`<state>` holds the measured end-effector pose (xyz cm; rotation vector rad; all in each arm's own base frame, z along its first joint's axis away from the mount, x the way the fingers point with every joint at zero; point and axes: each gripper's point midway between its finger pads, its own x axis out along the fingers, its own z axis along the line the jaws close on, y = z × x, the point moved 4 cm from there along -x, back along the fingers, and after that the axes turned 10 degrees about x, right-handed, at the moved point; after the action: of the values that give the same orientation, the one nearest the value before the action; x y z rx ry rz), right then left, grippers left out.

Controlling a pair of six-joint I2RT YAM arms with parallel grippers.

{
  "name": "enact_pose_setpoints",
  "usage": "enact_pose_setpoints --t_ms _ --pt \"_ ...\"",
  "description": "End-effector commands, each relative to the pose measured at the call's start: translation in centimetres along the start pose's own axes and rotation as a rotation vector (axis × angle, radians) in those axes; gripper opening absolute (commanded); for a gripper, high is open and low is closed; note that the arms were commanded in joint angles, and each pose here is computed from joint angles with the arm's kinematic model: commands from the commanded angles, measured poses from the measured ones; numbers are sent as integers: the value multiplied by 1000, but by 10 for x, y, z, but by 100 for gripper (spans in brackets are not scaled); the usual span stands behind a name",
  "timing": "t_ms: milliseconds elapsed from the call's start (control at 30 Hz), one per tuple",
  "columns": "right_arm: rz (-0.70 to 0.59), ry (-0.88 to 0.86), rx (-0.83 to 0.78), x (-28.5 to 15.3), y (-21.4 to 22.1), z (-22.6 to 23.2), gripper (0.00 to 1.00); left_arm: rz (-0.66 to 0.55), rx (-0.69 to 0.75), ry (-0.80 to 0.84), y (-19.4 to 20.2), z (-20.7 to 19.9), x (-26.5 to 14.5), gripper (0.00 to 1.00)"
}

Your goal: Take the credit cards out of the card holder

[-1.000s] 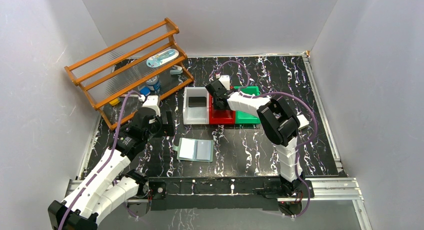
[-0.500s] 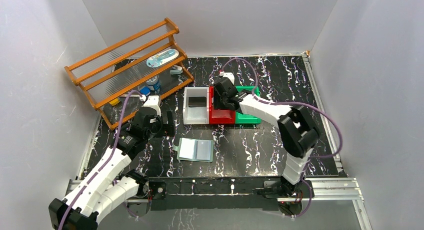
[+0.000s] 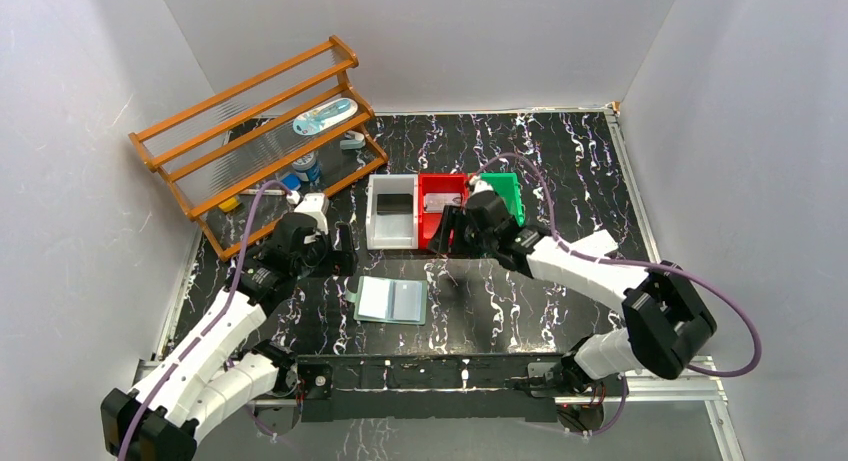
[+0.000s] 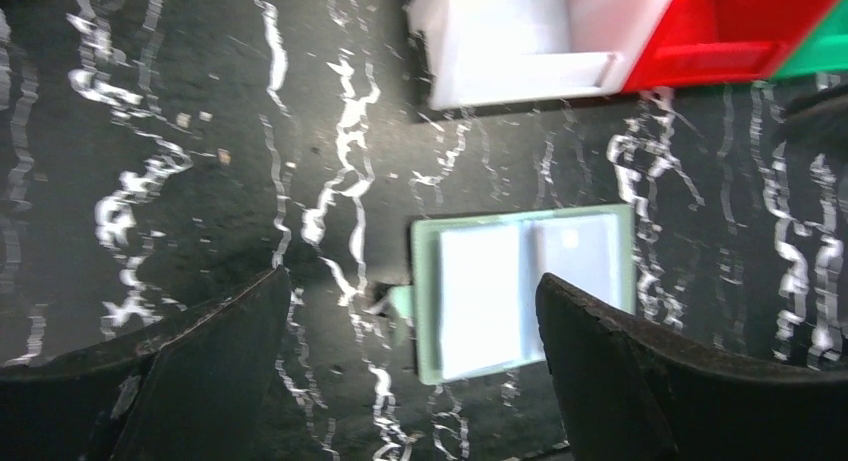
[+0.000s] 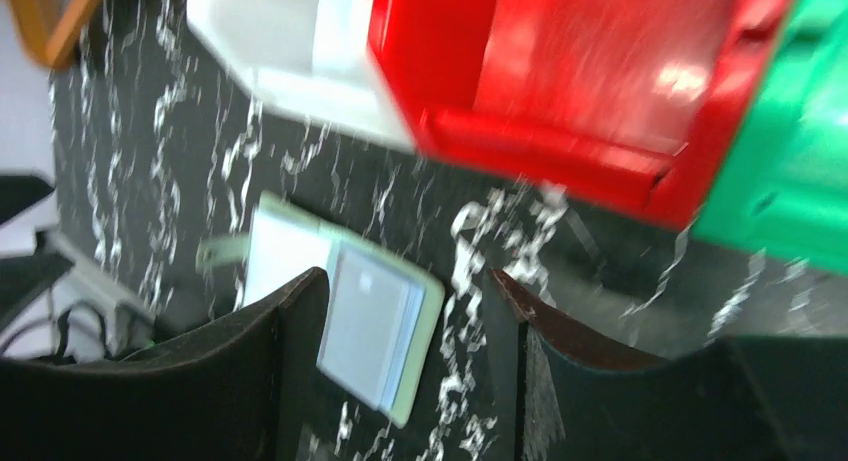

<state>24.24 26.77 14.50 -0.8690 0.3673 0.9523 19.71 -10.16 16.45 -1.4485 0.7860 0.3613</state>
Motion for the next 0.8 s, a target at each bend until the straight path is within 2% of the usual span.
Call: enact_pose_setpoints --t_ms 0,133,267,500,767 --pt "98 -213 100 -16 42 36 66 87 -134 177 16 -30 4 90" --pt "172 -221 93 -9 84 36 65 199 -234 276 35 -49 17 87" --pt "258 -236 62 1 111 41 60 271 -244 326 43 -58 25 79" --pt "286 -197 53 11 122 43 56 287 -229 327 41 -59 30 73" --pt "275 -133 80 16 124 32 56 315 -195 336 42 -60 36 72"
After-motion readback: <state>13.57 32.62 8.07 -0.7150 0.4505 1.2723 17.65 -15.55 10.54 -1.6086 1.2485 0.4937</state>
